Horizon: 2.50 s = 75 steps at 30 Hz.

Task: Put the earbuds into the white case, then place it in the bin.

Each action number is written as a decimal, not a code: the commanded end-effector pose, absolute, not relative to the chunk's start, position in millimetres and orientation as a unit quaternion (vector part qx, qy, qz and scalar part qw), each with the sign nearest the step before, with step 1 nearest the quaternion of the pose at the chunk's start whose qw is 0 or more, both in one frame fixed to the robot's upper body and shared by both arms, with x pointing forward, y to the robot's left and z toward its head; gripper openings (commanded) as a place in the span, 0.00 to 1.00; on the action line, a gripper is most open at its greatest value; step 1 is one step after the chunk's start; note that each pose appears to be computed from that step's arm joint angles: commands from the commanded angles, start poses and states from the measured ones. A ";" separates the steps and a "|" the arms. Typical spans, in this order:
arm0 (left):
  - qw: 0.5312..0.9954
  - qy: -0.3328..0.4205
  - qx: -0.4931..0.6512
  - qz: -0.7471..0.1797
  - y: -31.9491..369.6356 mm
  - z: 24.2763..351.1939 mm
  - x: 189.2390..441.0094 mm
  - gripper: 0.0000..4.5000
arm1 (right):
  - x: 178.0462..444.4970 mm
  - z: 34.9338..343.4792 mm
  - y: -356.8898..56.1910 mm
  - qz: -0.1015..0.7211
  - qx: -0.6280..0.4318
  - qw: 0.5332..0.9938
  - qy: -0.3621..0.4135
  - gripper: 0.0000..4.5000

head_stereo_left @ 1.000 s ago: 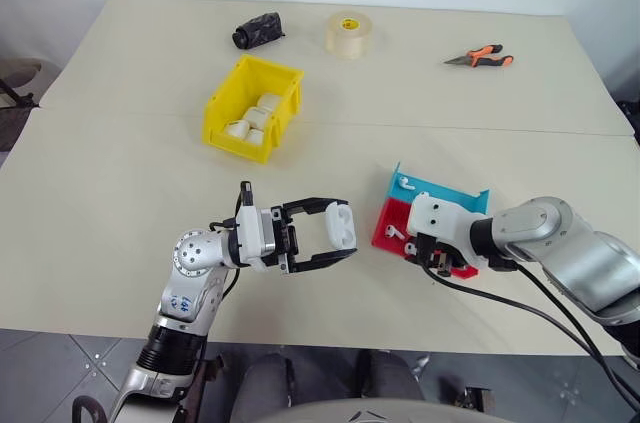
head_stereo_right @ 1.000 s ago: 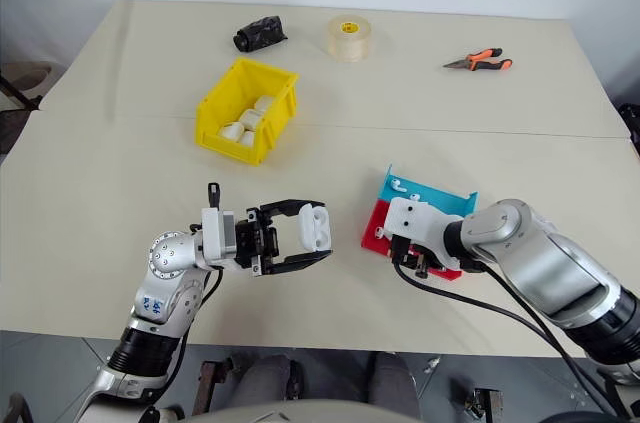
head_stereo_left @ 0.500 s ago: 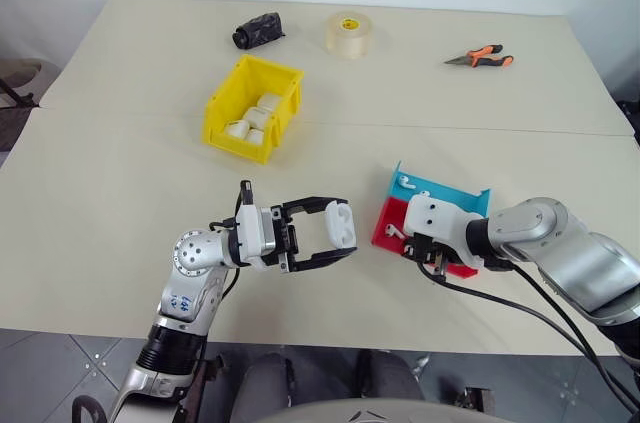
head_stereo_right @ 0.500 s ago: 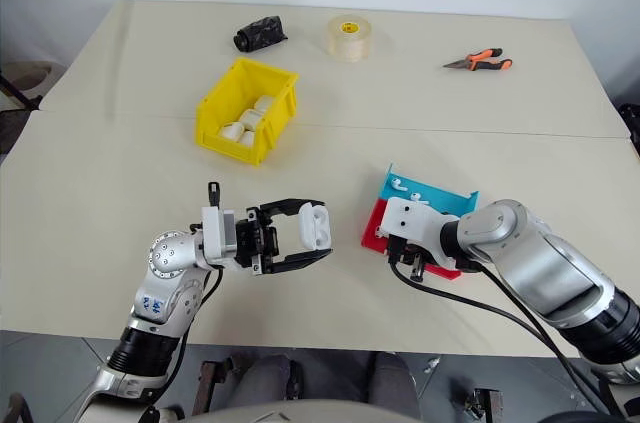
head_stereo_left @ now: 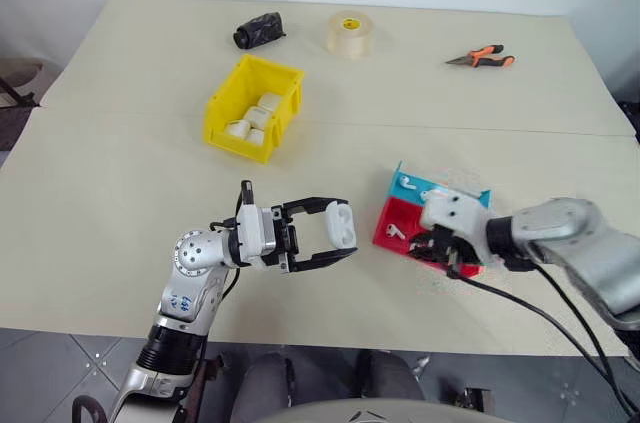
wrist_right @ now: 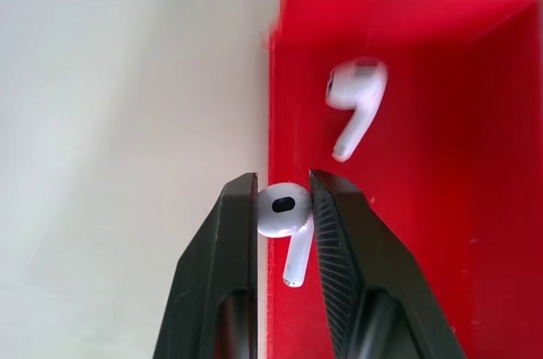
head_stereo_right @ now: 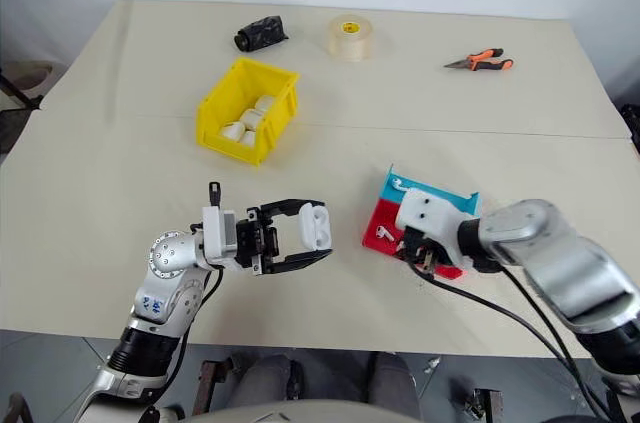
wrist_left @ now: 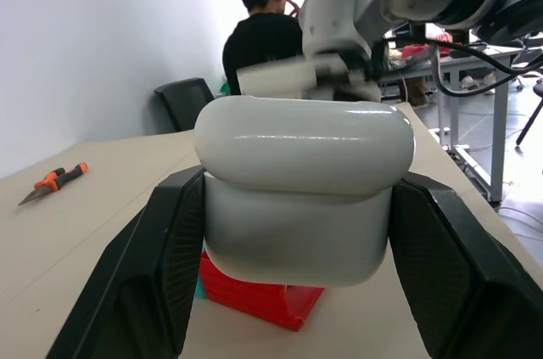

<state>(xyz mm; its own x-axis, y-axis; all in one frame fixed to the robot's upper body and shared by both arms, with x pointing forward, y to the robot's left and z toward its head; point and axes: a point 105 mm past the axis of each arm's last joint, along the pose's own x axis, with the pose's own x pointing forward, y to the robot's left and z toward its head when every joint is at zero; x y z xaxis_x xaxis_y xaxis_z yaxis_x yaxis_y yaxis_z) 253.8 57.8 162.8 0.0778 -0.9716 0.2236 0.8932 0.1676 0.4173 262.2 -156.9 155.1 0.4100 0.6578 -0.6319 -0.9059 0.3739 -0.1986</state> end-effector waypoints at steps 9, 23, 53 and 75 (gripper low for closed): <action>0.698 -0.264 0.011 -0.665 46.7 182.8 249.6 0.62 | 242.7 235.0 -136.8 0.540 0.034 0.830 -0.134 0.17; 0.683 -0.220 -0.069 -0.693 42.6 200.0 259.3 0.62 | 227.2 247.0 -85.4 0.527 0.188 0.792 -0.244 0.17; 0.667 -0.212 -0.080 -0.710 34.7 215.3 255.0 0.62 | 244.6 191.0 -71.5 0.540 0.116 0.802 -0.225 0.17; 0.686 -0.207 -0.057 -0.695 43.6 206.1 262.1 0.62 | 249.2 207.8 -110.3 0.535 0.061 0.817 -0.208 0.98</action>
